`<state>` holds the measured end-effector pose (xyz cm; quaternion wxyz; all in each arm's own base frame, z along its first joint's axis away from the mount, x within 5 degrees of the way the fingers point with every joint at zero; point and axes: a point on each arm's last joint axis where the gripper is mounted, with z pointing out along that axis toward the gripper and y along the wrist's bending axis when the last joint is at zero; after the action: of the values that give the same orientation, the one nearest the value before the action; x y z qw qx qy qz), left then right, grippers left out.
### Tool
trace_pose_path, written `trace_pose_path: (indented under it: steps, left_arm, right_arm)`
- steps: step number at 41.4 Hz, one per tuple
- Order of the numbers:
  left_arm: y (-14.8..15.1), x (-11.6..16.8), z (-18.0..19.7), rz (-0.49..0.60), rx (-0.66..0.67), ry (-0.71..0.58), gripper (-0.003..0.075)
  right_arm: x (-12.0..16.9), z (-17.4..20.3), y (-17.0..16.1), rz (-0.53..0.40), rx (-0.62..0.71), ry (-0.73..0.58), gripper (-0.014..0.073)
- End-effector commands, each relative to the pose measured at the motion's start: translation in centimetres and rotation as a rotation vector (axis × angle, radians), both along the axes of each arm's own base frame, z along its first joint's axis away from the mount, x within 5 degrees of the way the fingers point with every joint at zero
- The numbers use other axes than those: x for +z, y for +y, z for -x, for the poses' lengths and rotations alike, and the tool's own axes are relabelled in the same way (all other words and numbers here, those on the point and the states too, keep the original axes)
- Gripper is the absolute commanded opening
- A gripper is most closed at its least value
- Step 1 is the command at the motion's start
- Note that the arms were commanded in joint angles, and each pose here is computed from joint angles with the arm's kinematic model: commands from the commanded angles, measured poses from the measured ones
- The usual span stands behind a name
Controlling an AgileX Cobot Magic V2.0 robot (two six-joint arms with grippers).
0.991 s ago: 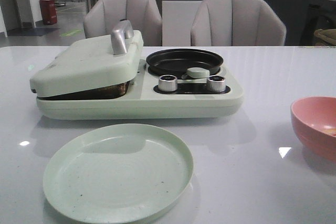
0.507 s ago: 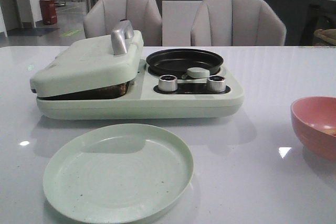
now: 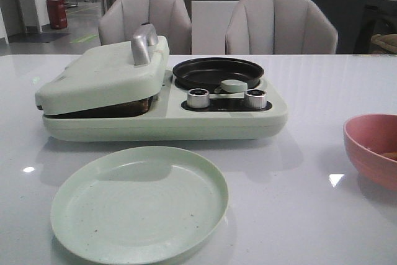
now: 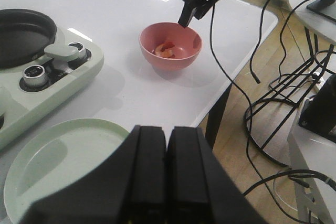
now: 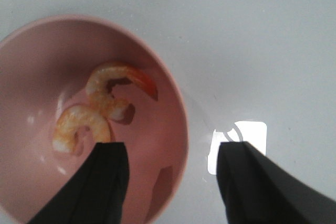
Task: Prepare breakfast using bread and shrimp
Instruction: 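Grasp the rim of the pink bowl with the right gripper, then lift the pink bowl and carry it over the black pan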
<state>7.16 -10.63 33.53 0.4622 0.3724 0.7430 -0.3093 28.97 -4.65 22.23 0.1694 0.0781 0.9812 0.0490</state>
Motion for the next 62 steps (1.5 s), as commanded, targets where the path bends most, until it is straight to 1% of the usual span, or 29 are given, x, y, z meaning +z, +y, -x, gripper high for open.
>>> trace_pose_path:
  steps: [1, 9, 11, 14, 16, 17, 19, 21, 25, 28, 31, 34, 37, 42, 47, 50, 55, 59, 61, 62]
  left_arm:
    - [-0.1, 1.7, -0.2, 0.098, 0.025, -0.051, 0.0098]
    - [-0.1, 1.7, -0.2, 0.098, 0.025, -0.051, 0.0098]
    - [-0.1, 1.7, -0.2, 0.098, 0.025, -0.051, 0.0098]
    - [-0.1, 1.7, -0.2, 0.098, 0.025, -0.051, 0.0098]
    - [-0.1, 1.7, -0.2, 0.098, 0.025, -0.051, 0.0098]
    - [-0.1, 1.7, -0.2, 0.098, 0.025, -0.051, 0.0098]
    - [-0.1, 1.7, -0.2, 0.098, 0.025, -0.051, 0.0098]
    - [-0.1, 1.7, -0.2, 0.098, 0.025, -0.051, 0.0098]
    - [-0.1, 1.7, -0.2, 0.098, 0.025, -0.051, 0.0098]
    - [-0.1, 1.7, -0.2, 0.098, 0.025, -0.051, 0.0098]
    - [-0.1, 1.7, -0.2, 0.098, 0.025, -0.051, 0.0098]
    - [-0.1, 1.7, -0.2, 0.098, 0.025, -0.051, 0.0098]
    - [-0.1, 1.7, -0.2, 0.098, 0.025, -0.051, 0.0098]
    - [-0.1, 1.7, -0.2, 0.098, 0.025, -0.051, 0.0098]
    - [-0.1, 1.7, -0.2, 0.099, 0.025, -0.050, 0.0098]
    - [-0.1, 1.7, -0.2, 0.099, 0.024, -0.047, 0.0098]
    - [-0.1, 1.6, -0.1, 0.098, 0.023, -0.046, 0.0098]
    - [-0.1, 1.6, -0.1, 0.098, 0.023, -0.046, 0.0098]
    - [-0.1, 1.6, -0.1, 0.098, 0.023, -0.046, 0.0098]
    - [-0.1, 1.6, -0.1, 0.098, 0.023, -0.046, 0.0098]
  right_arm:
    - [0.8, -1.4, -0.5, 0.015, -0.021, -0.101, 0.0488]
    - [-1.2, -2.4, -0.8, 0.016, -0.030, -0.080, 0.0485]
    - [-1.5, -2.5, -0.8, 0.014, -0.030, -0.070, 0.0465]
    - [-1.8, -2.6, -0.8, 0.012, -0.030, -0.061, 0.0386]
    - [-1.8, -2.6, -0.8, 0.013, -0.030, -0.061, 0.0303]
    - [-1.8, -2.6, -0.8, 0.013, -0.030, -0.062, 0.0281]
    - [-1.8, -2.6, -0.9, 0.014, -0.031, -0.065, 0.0201]
    - [-1.8, -2.6, -0.9, 0.014, -0.031, -0.065, 0.0145]
    - [-1.8, -2.6, -0.9, 0.014, -0.031, -0.065, 0.0078]
    - [-1.7, -2.6, -0.8, 0.014, -0.031, -0.066, 0.0056]
    - [-1.4, -2.5, -0.7, 0.015, -0.025, -0.074, 0.0055]
    - [-0.2, -2.4, 0.0, 0.021, -0.003, -0.109, 0.0055]
    - [1.6, -2.6, 1.2, 0.044, 0.051, -0.166, 0.0053]
    - [6.0, -3.4, 3.9, 0.106, 0.175, -0.299, 0.0006]
    - [10.1, -4.4, 7.0, 0.169, 0.304, -0.412, 0.0017]
    - [12.5, -5.2, 9.3, 0.188, 0.362, -0.495, 0.0017]
    - [15.7, -7.0, 11.9, 0.259, 0.391, -0.609, 0.0017]
    - [17.4, -8.5, 13.8, 0.329, 0.386, -0.678, 0.0017]
    - [17.6, -9.3, 14.6, 0.388, 0.388, -0.696, 0.0017]
    - [18.0, -9.6, 15.2, 0.403, 0.383, -0.712, 0.0017]
